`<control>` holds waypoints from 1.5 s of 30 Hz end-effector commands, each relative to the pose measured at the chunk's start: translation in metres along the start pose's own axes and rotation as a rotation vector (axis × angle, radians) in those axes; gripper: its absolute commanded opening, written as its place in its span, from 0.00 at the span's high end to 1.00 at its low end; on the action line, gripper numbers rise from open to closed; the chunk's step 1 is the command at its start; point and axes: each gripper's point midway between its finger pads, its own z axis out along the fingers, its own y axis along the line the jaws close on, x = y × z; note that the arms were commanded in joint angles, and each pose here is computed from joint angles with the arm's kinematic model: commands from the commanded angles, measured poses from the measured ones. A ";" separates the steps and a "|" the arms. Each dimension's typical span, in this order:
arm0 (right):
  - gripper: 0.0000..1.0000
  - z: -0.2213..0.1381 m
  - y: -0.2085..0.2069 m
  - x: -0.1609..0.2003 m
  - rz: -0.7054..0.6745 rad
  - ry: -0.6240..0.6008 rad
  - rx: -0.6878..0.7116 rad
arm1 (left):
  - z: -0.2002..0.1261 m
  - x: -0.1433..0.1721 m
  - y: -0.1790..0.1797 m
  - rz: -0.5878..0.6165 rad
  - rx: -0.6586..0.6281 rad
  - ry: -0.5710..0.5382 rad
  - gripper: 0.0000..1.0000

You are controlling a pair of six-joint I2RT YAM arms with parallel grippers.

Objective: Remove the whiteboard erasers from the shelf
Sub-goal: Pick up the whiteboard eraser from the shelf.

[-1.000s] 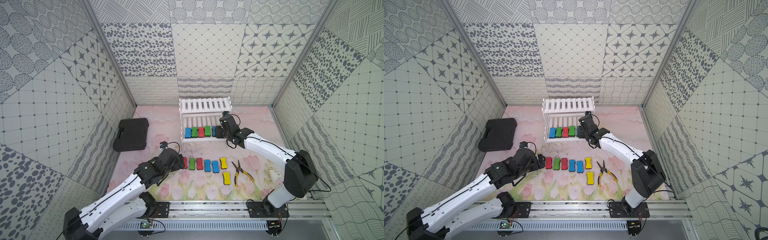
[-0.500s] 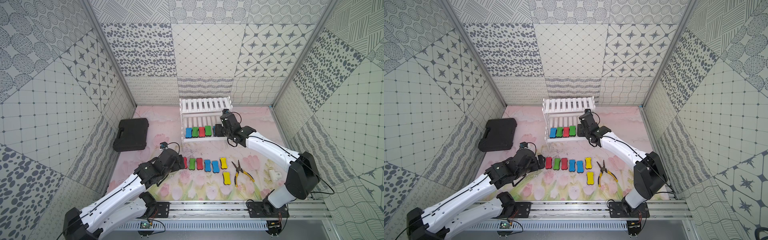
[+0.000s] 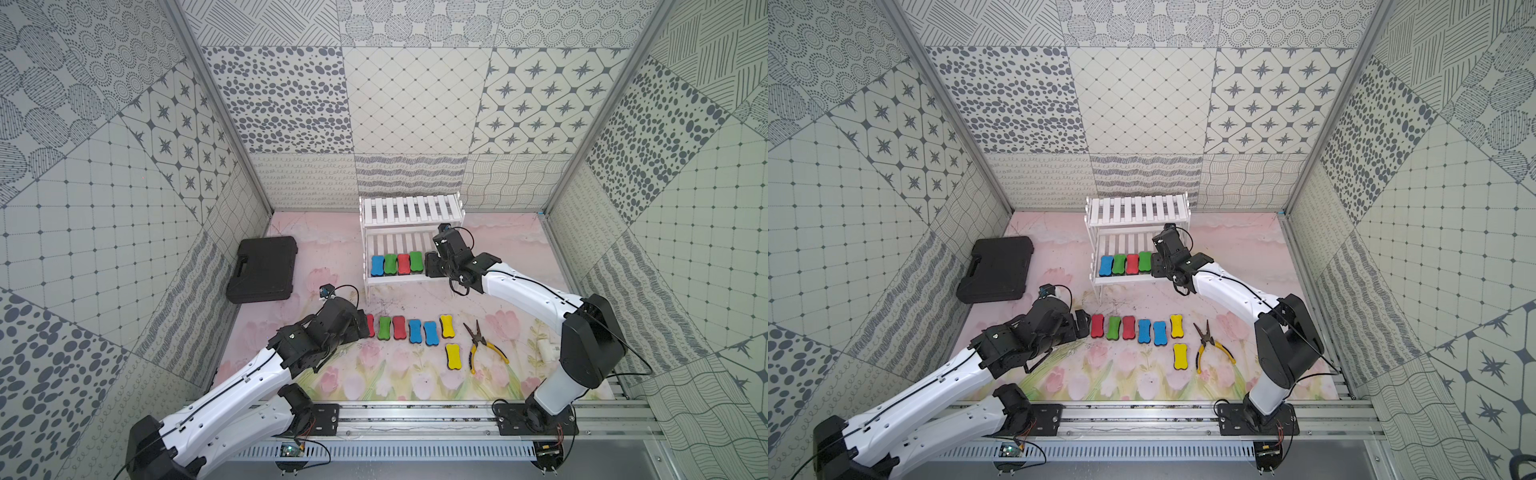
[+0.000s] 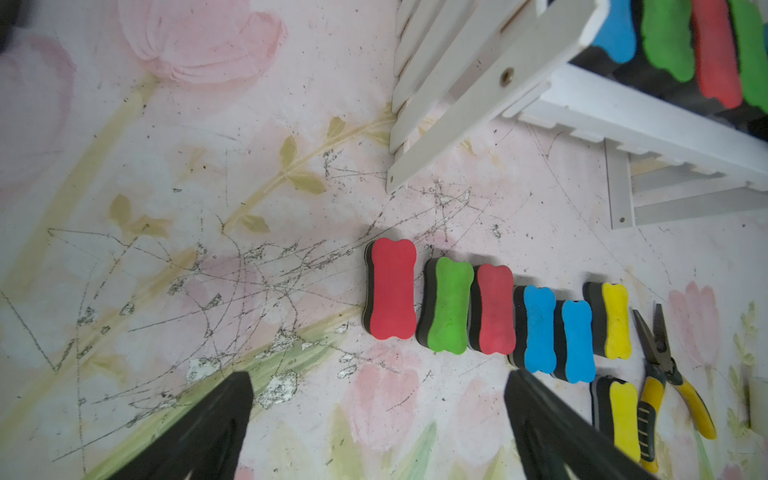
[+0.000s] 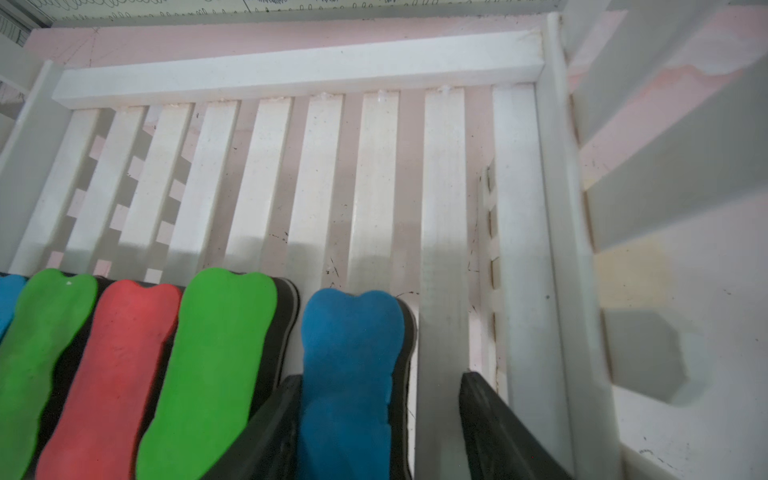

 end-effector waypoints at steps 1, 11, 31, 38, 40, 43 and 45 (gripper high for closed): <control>0.39 0.004 0.004 -0.007 0.005 -0.020 0.006 | 0.001 0.001 0.002 -0.012 -0.003 0.001 0.01; 0.36 -0.013 0.001 -0.030 -0.015 -0.067 0.038 | 0.001 0.000 0.001 -0.009 0.002 0.002 0.00; 0.66 0.002 0.007 -0.013 -0.012 -0.022 0.024 | 0.001 -0.002 0.003 -0.007 -0.007 0.002 0.01; 0.72 -0.053 0.008 -0.024 0.062 -0.101 -0.031 | -0.006 -0.006 0.003 -0.012 0.004 -0.018 0.01; 0.72 -0.067 0.008 -0.008 0.093 -0.095 -0.051 | -0.008 -0.007 0.003 -0.016 0.006 -0.024 0.00; 0.72 -0.083 0.010 0.036 0.133 -0.058 -0.077 | -0.010 -0.007 0.004 -0.018 0.012 -0.028 0.01; 0.73 -0.090 0.011 0.068 0.156 -0.032 -0.090 | -0.011 -0.006 0.005 -0.021 0.012 -0.028 0.00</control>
